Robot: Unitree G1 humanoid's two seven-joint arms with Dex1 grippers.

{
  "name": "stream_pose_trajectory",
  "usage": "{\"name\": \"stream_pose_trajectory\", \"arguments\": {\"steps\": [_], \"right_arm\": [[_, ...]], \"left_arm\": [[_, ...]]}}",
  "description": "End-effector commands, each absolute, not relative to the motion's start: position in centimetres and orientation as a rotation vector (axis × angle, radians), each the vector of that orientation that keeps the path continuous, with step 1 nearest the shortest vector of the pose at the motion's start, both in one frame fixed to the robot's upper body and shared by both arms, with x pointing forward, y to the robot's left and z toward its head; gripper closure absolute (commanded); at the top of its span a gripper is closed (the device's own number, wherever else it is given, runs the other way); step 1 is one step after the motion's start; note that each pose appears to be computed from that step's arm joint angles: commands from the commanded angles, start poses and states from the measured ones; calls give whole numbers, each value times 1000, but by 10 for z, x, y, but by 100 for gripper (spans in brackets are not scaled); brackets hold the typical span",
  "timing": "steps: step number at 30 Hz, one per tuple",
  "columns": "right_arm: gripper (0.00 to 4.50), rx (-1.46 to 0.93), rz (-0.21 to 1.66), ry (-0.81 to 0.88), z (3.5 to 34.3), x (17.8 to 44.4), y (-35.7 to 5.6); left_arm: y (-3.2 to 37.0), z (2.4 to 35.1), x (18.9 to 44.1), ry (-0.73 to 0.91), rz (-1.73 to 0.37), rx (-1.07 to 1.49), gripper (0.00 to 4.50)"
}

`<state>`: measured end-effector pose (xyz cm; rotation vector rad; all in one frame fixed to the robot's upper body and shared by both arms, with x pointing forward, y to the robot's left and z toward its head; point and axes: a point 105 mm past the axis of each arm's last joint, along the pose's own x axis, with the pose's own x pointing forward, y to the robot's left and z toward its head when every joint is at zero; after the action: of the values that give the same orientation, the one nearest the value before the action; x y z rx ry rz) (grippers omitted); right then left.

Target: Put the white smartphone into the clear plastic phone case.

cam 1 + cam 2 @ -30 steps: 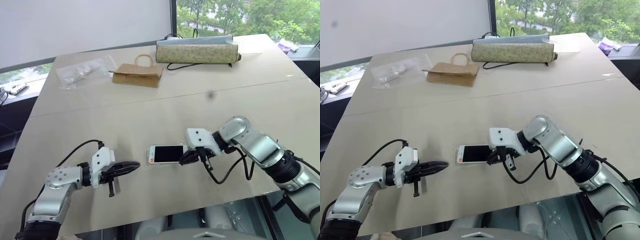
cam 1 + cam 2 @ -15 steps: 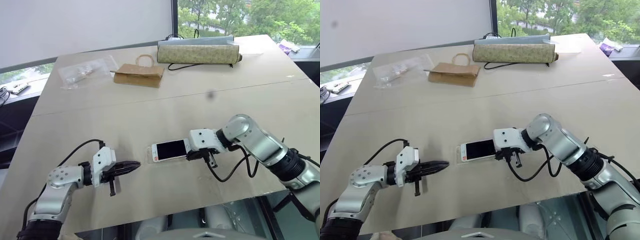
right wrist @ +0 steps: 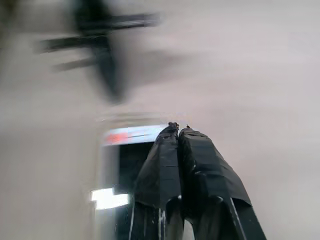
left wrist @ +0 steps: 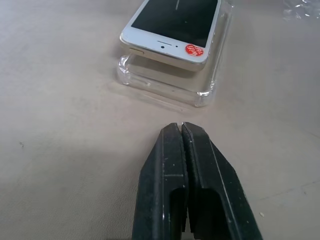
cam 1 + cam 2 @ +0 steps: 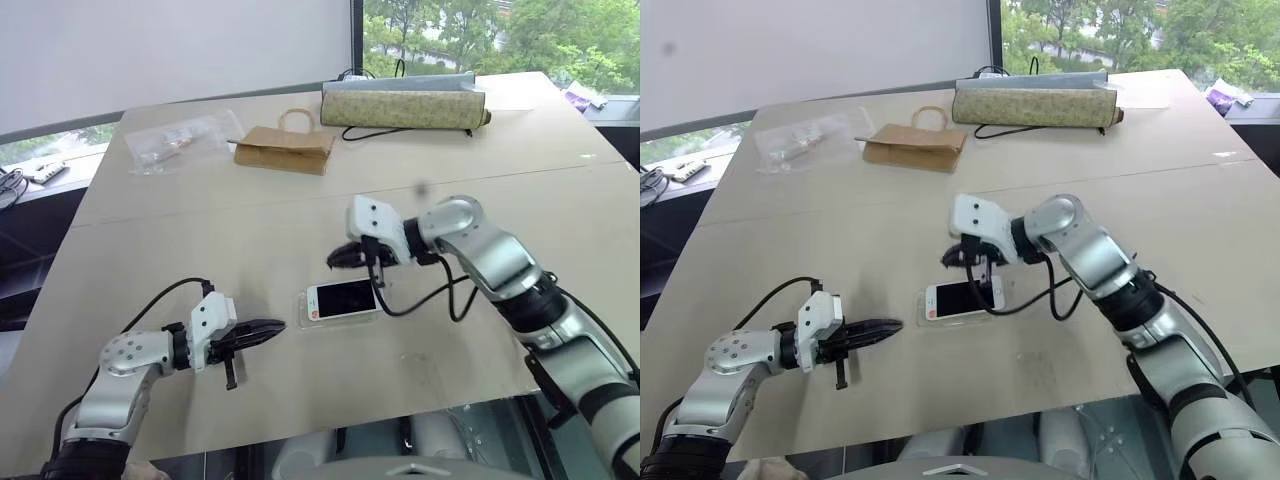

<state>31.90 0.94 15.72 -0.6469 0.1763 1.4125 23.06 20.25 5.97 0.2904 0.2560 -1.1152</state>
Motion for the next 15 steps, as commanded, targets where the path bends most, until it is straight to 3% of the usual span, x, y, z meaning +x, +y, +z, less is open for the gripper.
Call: {"name": "stream_pose_trajectory", "arguments": {"steps": [1, 8, 15], "right_arm": [[450, -767, 1357, 138, 150, 334, 14], [450, -886, 1515, 218, 121, 315, 17], [450, -892, 1571, 238, 120, 304, 12]], "left_arm": [[194, 57, 232, 270, -1115, 289, 442], [191, 57, 233, 266, -1111, 282, 442], [192, 56, 232, 273, -1106, 283, 442]]}}
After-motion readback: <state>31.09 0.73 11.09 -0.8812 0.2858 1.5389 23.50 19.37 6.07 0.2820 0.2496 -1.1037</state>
